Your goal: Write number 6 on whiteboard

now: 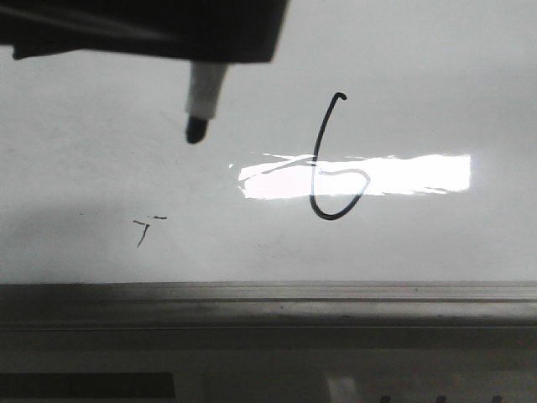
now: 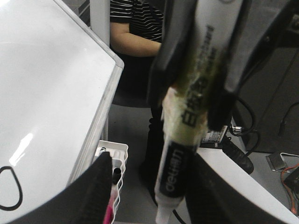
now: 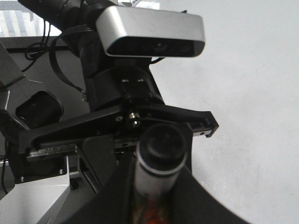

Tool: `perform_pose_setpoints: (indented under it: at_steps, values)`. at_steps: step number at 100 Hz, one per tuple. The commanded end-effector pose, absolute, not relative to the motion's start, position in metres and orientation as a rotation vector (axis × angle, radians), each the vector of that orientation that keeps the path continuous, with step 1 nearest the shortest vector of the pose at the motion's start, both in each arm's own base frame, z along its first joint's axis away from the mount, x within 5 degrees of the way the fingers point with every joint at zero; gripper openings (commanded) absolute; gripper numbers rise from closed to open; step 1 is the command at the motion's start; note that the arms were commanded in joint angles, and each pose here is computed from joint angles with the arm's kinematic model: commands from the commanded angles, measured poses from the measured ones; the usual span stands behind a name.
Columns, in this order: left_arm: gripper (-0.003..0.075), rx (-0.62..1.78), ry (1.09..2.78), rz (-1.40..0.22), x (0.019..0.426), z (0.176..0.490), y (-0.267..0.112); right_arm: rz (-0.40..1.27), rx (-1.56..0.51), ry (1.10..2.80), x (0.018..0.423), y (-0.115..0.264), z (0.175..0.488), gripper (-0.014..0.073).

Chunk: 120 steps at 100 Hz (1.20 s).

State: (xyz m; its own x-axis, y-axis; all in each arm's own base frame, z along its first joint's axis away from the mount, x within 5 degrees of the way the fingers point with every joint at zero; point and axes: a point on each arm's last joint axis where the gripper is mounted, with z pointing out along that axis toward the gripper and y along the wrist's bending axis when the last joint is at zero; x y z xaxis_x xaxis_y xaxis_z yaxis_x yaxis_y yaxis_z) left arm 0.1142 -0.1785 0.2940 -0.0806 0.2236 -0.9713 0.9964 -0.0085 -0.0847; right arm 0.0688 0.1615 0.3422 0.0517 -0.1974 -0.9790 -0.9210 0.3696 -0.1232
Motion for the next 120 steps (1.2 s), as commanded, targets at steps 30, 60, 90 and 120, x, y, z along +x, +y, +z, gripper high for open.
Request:
perform_pose_setpoints:
  at_steps: [30, 60, 90, 120]
  values:
    - [0.0323, 1.334, 1.339, -1.240, 0.1095, 0.3102, -0.1802, 0.851, -0.990, 1.284, 0.0636, 0.1642, 0.3682, -0.0071]
    - [0.0099, 1.334, 1.340, -1.239, 0.1095, 0.3102, -0.1802, 0.835, -1.015, 1.319, 0.0641, 0.1640, 0.3644, -0.0071]
    - [0.0040, 1.337, 1.336, -1.245, 0.1090, 0.3104, -0.1802, 0.813, -1.042, 1.338, 0.0644, 0.1637, 0.3614, -0.0071]
    - [-0.0020, 1.340, 1.332, -1.251, 0.1085, 0.3106, -0.1802, 0.784, -1.069, 1.332, 0.0644, 0.1636, 0.3595, 0.0018]
